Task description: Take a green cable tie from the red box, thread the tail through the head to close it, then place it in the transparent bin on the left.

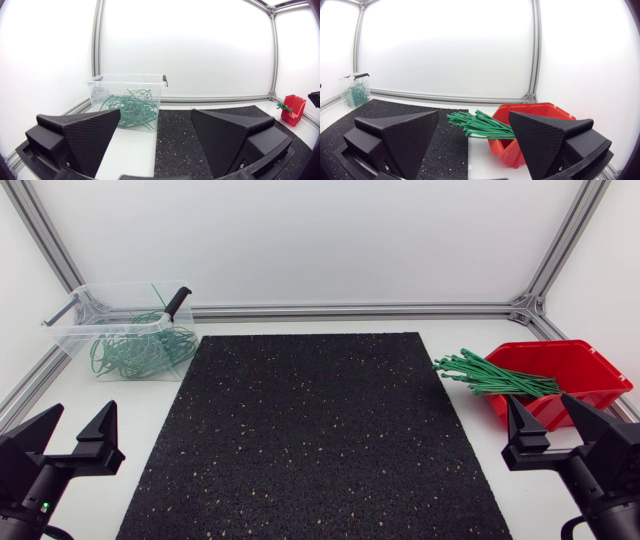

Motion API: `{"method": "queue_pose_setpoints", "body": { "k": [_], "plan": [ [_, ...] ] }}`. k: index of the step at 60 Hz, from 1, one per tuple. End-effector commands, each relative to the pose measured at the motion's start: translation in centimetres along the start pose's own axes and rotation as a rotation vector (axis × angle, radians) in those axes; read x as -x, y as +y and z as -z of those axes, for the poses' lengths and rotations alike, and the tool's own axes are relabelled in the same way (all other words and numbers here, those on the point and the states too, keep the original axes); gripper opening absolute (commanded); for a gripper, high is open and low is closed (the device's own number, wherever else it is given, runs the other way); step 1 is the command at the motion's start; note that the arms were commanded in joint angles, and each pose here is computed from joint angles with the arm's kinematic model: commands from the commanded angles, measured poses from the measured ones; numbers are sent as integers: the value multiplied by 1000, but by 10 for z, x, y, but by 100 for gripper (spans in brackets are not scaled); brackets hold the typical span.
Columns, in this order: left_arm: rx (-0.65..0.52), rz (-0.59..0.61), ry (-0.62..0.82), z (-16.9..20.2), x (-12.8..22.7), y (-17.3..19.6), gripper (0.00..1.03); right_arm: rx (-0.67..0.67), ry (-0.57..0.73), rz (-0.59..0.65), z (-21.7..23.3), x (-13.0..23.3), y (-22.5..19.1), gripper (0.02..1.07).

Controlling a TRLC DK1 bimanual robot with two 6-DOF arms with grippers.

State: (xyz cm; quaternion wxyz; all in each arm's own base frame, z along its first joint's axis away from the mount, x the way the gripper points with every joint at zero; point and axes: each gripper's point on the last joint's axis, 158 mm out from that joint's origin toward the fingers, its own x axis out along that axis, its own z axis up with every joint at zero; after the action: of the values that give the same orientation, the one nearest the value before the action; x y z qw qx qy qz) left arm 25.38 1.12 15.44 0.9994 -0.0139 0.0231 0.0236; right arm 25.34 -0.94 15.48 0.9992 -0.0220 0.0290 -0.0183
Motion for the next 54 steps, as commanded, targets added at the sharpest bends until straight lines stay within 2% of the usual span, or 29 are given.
{"method": "queue_pose_setpoints", "body": {
  "k": [1,24,42,54],
  "plan": [
    [22,-9,45,21,-2,2,98,-20,-2,-8,6,-1,2,103],
    [23,-12,47,22,-2,2,98,-24,-74,4,-16,1,-1,103],
    [23,-15,45,21,-1,3,98,-24,-198,16,-82,17,-6,103],
    [23,-15,45,21,-1,3,98,-23,-188,15,-124,16,-7,103]
  ]
}}
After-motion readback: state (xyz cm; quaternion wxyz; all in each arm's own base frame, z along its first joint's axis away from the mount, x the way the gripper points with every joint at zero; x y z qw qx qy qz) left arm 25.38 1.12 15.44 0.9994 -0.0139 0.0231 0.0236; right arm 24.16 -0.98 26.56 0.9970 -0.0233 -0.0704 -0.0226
